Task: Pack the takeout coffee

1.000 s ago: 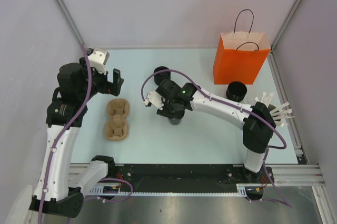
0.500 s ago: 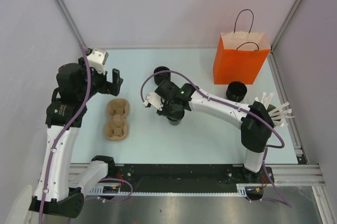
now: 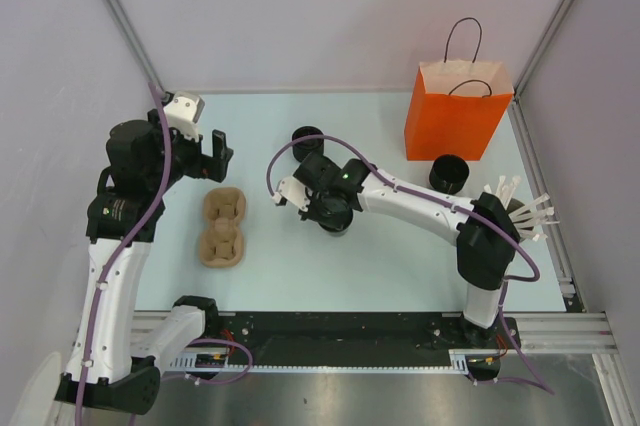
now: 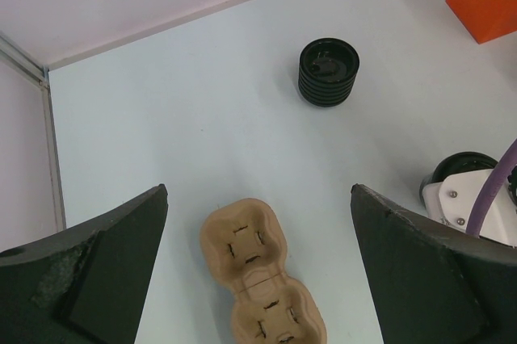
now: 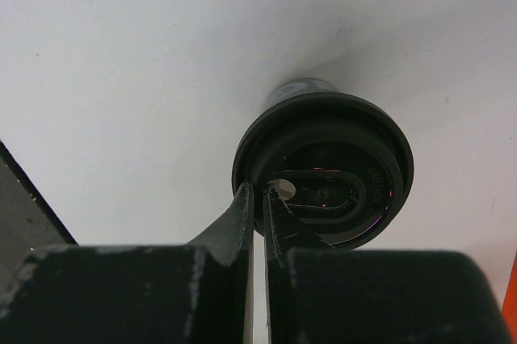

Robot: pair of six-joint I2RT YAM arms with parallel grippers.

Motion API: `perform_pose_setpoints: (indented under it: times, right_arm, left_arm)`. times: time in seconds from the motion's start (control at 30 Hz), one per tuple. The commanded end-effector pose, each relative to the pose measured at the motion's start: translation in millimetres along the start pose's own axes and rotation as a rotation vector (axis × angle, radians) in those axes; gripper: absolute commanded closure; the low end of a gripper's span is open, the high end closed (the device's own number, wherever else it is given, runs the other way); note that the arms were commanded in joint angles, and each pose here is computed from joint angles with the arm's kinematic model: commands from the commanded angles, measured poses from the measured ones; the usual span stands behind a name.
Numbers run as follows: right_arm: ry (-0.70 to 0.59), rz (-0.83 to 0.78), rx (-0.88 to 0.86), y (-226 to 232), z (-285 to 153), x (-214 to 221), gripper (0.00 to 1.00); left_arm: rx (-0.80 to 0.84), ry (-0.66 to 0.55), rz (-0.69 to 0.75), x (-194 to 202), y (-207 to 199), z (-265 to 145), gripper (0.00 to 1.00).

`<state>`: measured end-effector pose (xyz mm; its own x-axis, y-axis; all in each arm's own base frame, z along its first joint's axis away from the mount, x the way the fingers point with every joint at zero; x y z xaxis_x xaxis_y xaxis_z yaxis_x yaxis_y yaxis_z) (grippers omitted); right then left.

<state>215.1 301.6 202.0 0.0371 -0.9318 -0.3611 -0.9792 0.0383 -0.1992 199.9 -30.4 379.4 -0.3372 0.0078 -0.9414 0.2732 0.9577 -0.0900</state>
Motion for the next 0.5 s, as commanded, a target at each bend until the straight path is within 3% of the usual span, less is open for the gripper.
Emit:
perform_pose_setpoints:
  times: [0.0,0.47]
  right_arm:
    - [-0.038,-0.005,0.032,-10,-28,-2,1.0]
    - [-0.066,0.173,0.047,-31,-99,85,1.0]
  left_arm:
    - [0.011,-0.025,-0.017,-4,-2,-5,0.0]
    - [0.022,-0.023,-0.021,-3,-2,-5,0.0]
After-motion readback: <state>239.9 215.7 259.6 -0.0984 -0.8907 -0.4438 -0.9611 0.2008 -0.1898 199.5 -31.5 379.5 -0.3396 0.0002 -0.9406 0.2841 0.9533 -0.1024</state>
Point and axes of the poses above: each gripper's point midway between its finger pads, its own z axis out along the fingers, its own y axis along the line the jaws close on, x = y × z, the point moved 9 cm from there along -z, back along the fingers, and after that the axes turned 11 degrees about -z, right-handed, at the moved point
